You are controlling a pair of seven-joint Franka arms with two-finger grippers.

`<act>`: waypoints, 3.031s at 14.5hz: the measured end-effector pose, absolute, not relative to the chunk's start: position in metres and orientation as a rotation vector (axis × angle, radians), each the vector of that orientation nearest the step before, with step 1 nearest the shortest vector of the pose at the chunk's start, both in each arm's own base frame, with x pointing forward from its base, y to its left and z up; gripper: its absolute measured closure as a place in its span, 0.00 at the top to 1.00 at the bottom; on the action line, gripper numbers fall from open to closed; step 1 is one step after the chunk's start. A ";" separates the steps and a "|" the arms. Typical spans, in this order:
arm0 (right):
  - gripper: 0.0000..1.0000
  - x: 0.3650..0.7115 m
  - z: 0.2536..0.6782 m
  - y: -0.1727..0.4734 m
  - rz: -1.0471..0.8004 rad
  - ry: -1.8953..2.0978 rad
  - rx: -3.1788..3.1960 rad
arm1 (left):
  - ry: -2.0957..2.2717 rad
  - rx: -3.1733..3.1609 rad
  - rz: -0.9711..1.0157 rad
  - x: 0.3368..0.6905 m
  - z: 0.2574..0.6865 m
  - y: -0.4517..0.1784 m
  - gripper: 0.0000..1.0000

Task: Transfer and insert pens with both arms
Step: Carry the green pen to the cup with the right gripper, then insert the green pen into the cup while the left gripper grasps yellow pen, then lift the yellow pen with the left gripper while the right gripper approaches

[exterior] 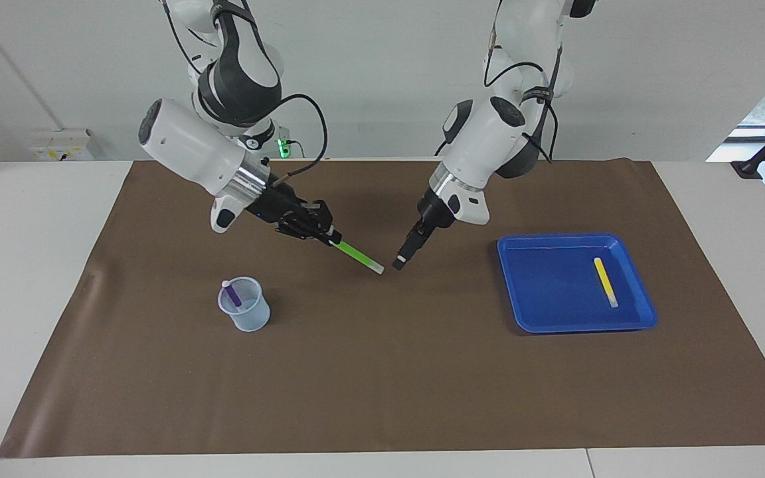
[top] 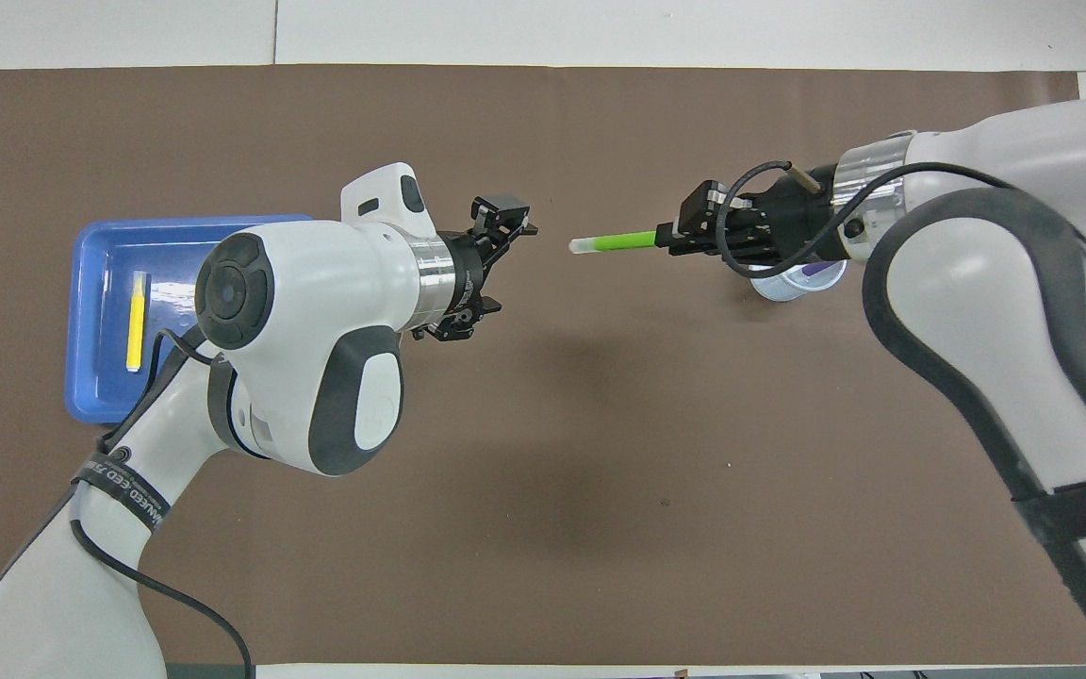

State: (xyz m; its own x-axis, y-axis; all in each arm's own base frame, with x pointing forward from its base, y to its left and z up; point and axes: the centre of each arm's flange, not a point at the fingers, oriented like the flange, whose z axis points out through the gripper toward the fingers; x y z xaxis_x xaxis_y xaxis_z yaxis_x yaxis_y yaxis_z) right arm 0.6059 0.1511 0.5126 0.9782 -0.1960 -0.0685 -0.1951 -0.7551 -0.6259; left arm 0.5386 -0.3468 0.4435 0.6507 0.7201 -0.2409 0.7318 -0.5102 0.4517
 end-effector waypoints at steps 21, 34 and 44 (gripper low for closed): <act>0.18 0.632 0.456 0.098 -0.088 -0.894 -3.111 | -0.102 3.064 0.169 0.590 0.353 0.050 1.00; 0.18 0.616 0.410 0.101 0.010 -0.976 -3.092 | -0.089 3.055 0.022 0.585 0.297 0.072 0.85; 0.55 0.612 0.405 0.101 -0.008 -0.983 -3.089 | -0.025 3.048 -0.032 0.584 0.315 0.059 0.17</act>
State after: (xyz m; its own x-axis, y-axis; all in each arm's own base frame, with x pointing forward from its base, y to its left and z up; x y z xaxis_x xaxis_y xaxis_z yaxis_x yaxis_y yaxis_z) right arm 0.6117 0.1010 0.4045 0.8164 0.5769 -0.0255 0.5764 -0.8114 0.0969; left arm 0.5838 0.0589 0.3149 0.9996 -0.0171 -0.0203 -0.0151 -0.9955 0.0934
